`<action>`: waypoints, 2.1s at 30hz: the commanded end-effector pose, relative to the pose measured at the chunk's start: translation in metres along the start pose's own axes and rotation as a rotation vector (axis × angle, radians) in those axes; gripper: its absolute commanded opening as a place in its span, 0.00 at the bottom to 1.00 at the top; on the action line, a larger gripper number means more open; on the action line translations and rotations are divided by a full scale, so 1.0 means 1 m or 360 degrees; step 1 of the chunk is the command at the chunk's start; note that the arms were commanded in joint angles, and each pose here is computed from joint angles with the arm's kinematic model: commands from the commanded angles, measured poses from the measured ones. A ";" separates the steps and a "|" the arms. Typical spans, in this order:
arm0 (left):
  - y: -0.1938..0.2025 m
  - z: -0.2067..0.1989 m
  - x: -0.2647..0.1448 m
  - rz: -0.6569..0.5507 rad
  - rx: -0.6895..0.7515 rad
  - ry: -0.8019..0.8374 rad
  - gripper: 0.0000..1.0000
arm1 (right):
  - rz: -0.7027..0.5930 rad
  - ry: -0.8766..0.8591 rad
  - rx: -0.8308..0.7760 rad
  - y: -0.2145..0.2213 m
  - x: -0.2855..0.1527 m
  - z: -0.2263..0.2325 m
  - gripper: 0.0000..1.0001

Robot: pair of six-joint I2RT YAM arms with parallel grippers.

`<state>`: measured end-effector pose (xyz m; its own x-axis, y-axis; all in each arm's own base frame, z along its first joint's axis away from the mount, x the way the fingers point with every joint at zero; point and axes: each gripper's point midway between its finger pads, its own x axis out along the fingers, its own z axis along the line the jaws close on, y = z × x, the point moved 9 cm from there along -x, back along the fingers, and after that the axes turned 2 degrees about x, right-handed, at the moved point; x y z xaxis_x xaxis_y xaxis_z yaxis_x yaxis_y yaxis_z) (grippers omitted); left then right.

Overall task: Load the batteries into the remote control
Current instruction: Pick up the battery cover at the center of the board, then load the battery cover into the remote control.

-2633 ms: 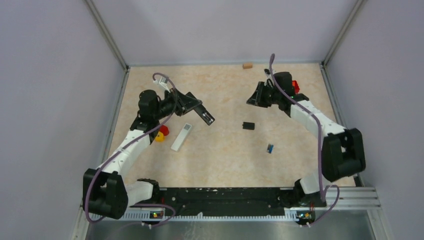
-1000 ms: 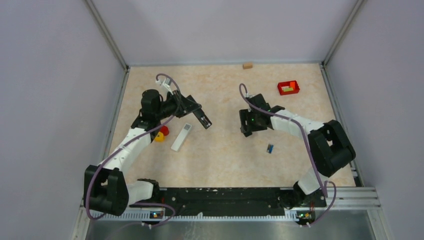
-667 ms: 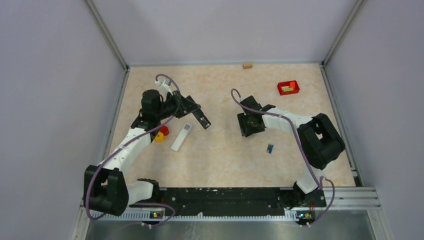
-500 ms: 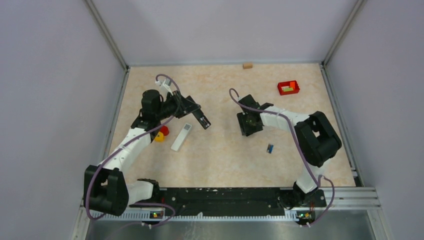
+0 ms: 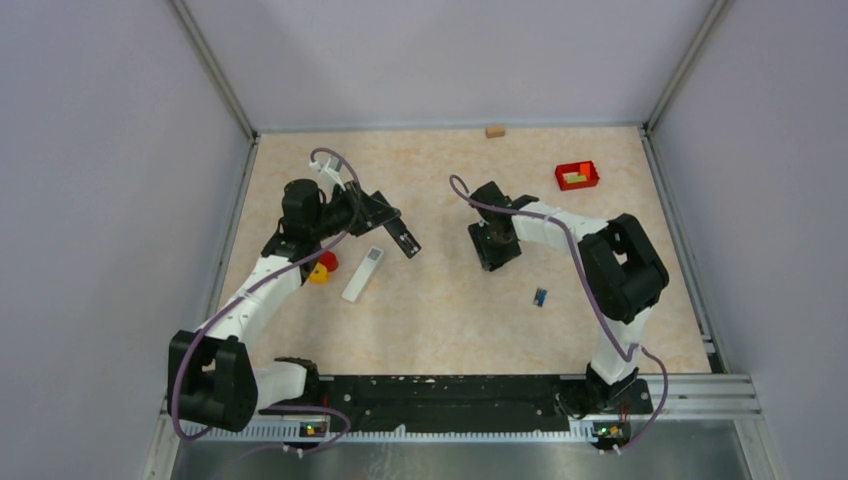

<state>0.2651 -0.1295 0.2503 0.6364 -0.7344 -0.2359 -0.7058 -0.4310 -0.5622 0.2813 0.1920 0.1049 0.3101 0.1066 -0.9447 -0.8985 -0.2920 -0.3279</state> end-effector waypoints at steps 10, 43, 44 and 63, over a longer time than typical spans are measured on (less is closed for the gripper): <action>-0.006 -0.012 -0.006 -0.0032 0.0093 0.0090 0.00 | 0.0123 -0.0058 -0.0077 0.003 0.010 0.001 0.30; 0.018 -0.013 0.063 0.0000 0.0162 0.0274 0.00 | -0.0983 -0.0616 -0.0540 0.021 -0.159 0.055 0.27; 0.018 -0.012 0.064 0.0002 0.0162 0.0274 0.00 | -0.0983 -0.0595 -0.0540 0.019 -0.161 0.056 0.27; 0.030 -0.016 0.060 0.0052 0.0220 0.0379 0.00 | -0.0953 -0.0545 -0.0533 0.000 -0.148 0.091 0.27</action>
<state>0.2806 -0.1927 0.2199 0.5323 -0.8344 -0.1428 -0.7105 -0.3486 -0.6113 0.2006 0.2483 0.2162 0.5020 0.5549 -0.6634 -0.5033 -0.4364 -0.7458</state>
